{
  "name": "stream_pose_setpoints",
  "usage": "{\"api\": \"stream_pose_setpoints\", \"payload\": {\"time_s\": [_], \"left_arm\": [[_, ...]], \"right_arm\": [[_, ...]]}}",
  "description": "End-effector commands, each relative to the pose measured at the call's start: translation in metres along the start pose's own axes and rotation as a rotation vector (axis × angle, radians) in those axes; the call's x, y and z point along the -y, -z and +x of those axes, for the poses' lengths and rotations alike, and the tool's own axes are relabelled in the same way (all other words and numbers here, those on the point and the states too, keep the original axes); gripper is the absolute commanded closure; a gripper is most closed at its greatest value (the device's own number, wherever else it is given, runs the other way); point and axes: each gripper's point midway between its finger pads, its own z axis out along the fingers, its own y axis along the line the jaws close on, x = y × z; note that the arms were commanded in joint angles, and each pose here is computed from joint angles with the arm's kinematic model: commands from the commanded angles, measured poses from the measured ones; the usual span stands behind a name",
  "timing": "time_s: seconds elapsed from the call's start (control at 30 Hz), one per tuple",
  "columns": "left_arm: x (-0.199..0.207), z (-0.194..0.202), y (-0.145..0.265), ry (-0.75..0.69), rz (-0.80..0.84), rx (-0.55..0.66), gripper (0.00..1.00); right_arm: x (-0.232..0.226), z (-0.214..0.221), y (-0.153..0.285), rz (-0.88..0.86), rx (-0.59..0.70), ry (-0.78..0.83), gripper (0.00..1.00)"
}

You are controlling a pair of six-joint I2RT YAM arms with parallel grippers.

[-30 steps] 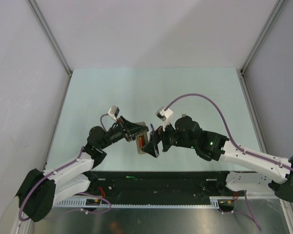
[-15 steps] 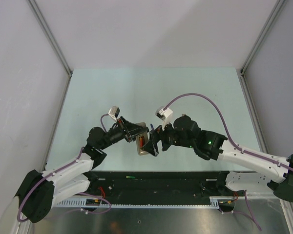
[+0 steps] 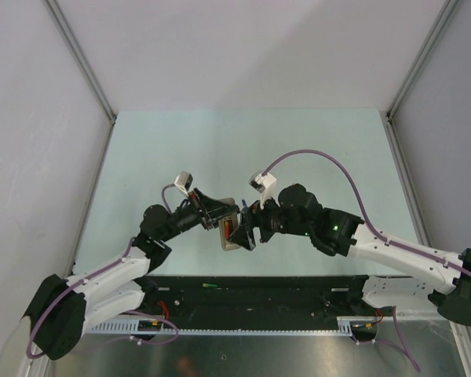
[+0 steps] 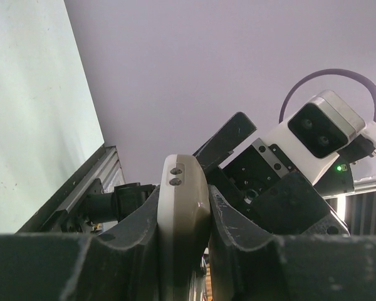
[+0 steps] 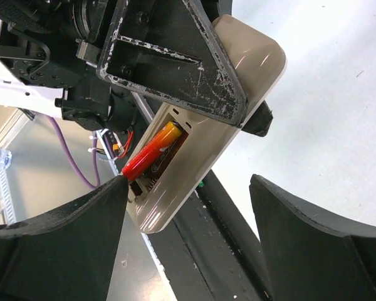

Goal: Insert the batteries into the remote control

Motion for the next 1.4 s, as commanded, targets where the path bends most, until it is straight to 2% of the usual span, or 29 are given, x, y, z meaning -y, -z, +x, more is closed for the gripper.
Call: {"api": "stream_pose_setpoints", "payload": {"time_s": [0.0,0.5,0.87,1.37], "left_arm": [[0.047,0.006,-0.001,-0.062,0.133,-0.029,1.0],[0.055,0.01,0.0,-0.097,0.156,-0.042,1.0],[0.056,0.012,0.001,-0.1,0.16,-0.045,1.0],[0.045,0.007,-0.001,-0.062,0.13,-0.02,1.0]], "right_arm": [[0.009,-0.01,-0.004,0.021,0.028,-0.021,0.2],[-0.002,-0.011,-0.007,-0.083,-0.023,-0.082,0.25],[0.001,-0.012,-0.01,-0.064,-0.038,-0.09,0.27],[0.0,0.004,0.002,-0.068,-0.12,-0.069,0.17]]}}
